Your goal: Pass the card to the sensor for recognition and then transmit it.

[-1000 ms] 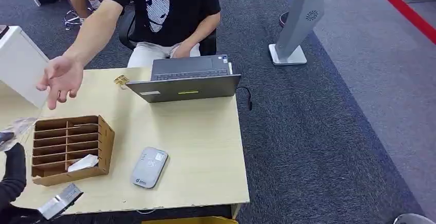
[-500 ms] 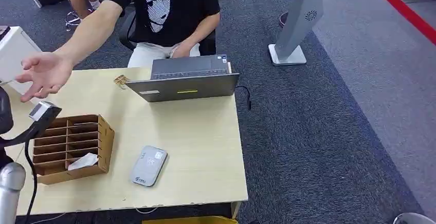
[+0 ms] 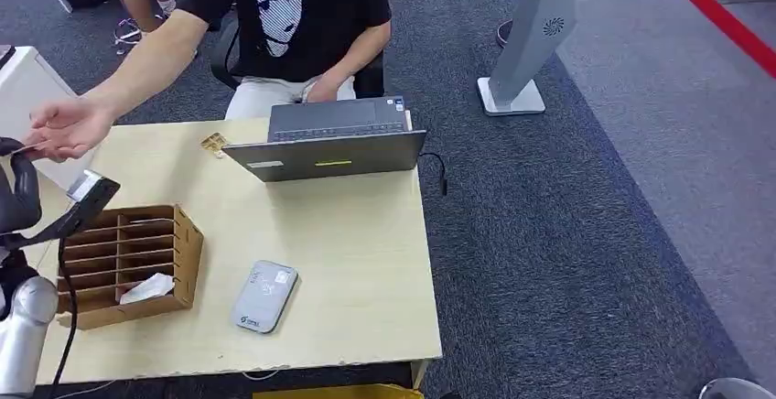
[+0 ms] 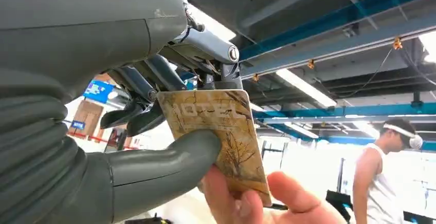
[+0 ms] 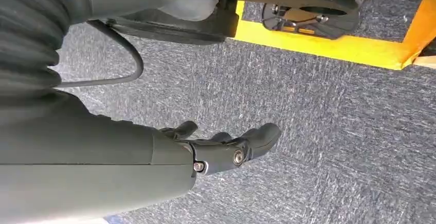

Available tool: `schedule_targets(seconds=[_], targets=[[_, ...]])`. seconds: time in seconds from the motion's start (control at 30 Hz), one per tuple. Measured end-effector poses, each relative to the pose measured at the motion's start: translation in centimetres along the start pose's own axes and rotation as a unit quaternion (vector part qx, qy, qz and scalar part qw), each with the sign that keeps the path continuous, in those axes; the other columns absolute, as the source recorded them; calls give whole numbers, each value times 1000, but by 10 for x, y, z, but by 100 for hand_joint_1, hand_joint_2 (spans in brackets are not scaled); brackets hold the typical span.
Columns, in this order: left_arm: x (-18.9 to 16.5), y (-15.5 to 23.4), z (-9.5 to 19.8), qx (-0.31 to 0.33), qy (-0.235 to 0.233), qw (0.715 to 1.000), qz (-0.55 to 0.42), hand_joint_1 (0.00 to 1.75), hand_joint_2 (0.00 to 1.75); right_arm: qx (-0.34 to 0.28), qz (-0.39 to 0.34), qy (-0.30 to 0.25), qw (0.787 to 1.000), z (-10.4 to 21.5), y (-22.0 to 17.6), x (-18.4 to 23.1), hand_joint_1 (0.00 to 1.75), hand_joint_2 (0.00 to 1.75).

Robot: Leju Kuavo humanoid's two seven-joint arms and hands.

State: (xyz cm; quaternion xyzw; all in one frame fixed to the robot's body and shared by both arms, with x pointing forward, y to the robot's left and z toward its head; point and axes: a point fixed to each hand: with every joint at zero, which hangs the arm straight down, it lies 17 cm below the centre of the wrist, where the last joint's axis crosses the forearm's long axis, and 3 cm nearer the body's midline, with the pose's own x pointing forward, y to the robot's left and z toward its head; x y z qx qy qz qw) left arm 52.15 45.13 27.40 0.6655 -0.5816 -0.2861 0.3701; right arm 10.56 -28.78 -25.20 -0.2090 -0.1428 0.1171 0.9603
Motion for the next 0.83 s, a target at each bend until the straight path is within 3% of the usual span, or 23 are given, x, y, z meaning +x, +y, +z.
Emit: schedule_targets(seconds=[0.53, 0.57, 0.6, 0.83], targets=[[-1, -4, 5, -5, 2, 1000, 1, 175, 175, 3, 6, -2, 1000, 1, 3, 0, 0, 175], [-2, -4, 5, -6, 3, 1000, 3, 28, 175, 3, 6, -2, 1000, 1, 3, 0, 0, 175], [-2, -5, 6, -7, 3, 1000, 5, 0, 175, 3, 6, 0, 1000, 1, 3, 0, 0, 175], [1, -16, 12, -29, 7, 999, 23, 0, 175, 3, 6, 3, 1000, 1, 3, -1, 0, 175]])
